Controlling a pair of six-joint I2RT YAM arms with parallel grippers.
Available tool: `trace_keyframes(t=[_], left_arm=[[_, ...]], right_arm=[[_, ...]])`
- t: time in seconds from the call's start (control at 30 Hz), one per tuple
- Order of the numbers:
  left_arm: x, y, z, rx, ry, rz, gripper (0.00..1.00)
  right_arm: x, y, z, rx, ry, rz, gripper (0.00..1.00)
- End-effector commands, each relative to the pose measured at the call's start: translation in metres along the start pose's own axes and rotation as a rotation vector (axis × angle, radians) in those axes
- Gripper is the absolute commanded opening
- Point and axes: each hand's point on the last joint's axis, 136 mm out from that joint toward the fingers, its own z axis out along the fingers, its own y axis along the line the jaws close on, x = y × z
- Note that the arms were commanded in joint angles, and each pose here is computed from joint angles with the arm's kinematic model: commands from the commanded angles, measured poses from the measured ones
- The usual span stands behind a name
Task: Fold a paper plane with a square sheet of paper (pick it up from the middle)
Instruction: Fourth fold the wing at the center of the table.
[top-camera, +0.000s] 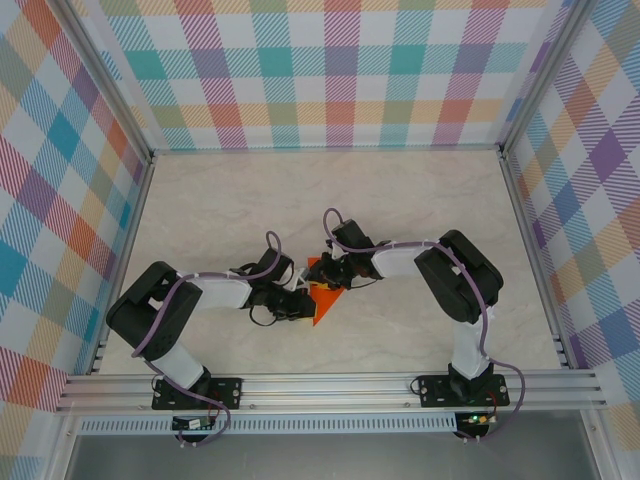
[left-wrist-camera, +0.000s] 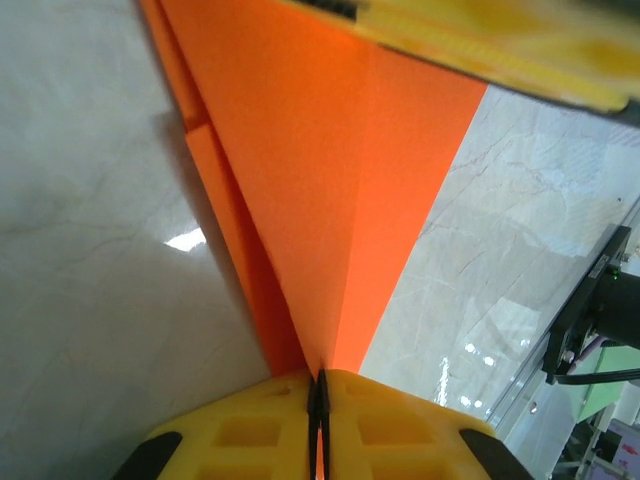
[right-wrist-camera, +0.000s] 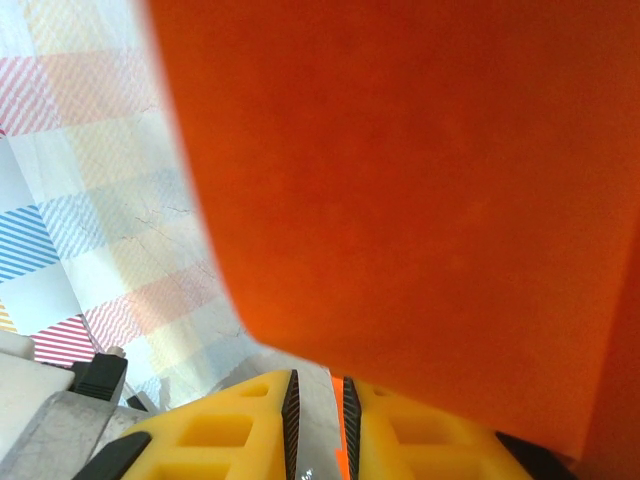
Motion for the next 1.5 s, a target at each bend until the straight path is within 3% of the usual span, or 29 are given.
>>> trace_keyframes(t=[0.0, 0.3, 0.57, 0.77, 0.97, 1.13, 1.33, 1.4, 1.47], left_arm=[[0.035, 0.009, 0.001, -0.034, 0.125, -0.046, 0.12], [0.036, 0.015, 0.002, -0.068, 0.130, -0.051, 0.12], [0.043, 0.030, 0.006, -0.145, 0.177, -0.069, 0.00], [0.042, 0.032, 0.003, -0.177, 0.162, -0.055, 0.01], [0.045, 0.029, -0.001, -0.184, 0.166, -0.058, 0.09], [0.046, 0.033, 0.003, -0.209, 0.185, -0.061, 0.09], [0.058, 0.041, 0.003, -0.247, 0.215, -0.069, 0.03], [0.059, 0.041, 0.002, -0.253, 0.212, -0.070, 0.10], [0.059, 0.040, 0.001, -0.255, 0.205, -0.064, 0.11]], right_arm=[[0.018, -0.058, 0.009, 0.173, 0.039, 0.088, 0.22], [0.018, -0.057, 0.009, 0.172, 0.040, 0.089, 0.22], [0.020, -0.062, 0.009, 0.187, 0.040, 0.099, 0.22], [0.021, -0.066, 0.009, 0.202, 0.042, 0.105, 0.23], [0.022, -0.067, 0.009, 0.205, 0.044, 0.110, 0.23], [0.021, -0.067, 0.010, 0.205, 0.043, 0.113, 0.23], [0.022, -0.070, 0.010, 0.212, 0.044, 0.118, 0.23], [0.023, -0.071, 0.010, 0.214, 0.045, 0.121, 0.23], [0.023, -0.072, 0.010, 0.215, 0.045, 0.124, 0.23]])
